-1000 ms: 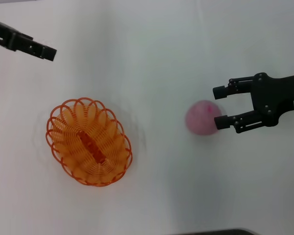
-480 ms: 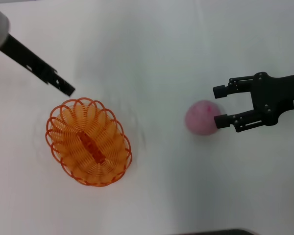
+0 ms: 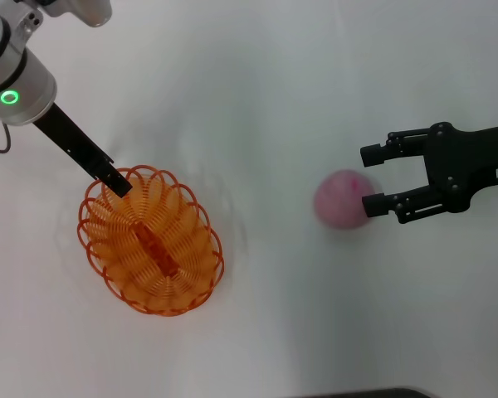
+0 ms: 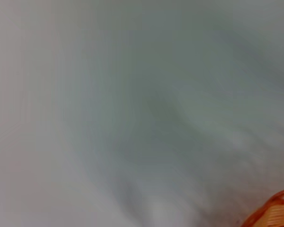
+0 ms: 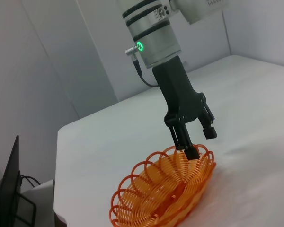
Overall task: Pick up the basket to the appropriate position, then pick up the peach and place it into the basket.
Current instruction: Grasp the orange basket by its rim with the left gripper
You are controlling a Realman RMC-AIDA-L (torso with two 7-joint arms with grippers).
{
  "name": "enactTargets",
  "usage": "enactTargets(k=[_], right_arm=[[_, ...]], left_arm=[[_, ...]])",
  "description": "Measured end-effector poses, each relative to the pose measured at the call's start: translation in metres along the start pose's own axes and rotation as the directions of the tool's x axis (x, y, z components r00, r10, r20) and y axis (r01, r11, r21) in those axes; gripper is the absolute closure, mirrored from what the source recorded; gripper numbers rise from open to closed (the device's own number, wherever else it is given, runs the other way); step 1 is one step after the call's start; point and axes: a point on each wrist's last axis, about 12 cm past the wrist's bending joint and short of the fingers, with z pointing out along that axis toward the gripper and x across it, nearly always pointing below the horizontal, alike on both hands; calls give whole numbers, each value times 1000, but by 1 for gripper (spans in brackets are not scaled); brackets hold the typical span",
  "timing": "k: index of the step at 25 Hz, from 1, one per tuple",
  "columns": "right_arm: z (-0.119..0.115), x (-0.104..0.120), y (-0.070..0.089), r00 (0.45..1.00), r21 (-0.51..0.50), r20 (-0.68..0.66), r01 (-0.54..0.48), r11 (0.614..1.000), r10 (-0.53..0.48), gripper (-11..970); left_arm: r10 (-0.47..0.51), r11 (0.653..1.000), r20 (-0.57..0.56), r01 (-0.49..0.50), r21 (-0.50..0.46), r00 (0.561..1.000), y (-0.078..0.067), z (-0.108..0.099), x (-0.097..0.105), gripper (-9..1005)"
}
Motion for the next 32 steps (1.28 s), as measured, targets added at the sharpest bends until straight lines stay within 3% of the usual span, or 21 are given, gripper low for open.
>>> enactTargets(k=[3,6,17,22,27,32], right_arm=[[0,0,0,1000,3,1,0,1000,0,95],[0,0,-1,1000,9,1,1,1000,-1,95],[1,-2,-3,1000,20,-4,5,1000,-5,95],[1,-1,-4,1000,25,-4,5,1000,-5,95],[0,-1,-4,1000,26,-5,4,1000,-4,94],[0,-1,-4,1000,26,-5,4,1000,-4,94]], left_arm=[[6,1000,-10,-6,2,1000,-1,1,0,137],[14,1000,-13,-14,7,1000,-2,2,1,321],[27,999,-17,-26,35,999,-5,3,4,540],[15,999,-12,-15,45,1000,-5,3,5,782],[-16,998,6,15,60,1000,-3,1,6,948],[-73,993,56,68,92,996,2,-12,9,950]])
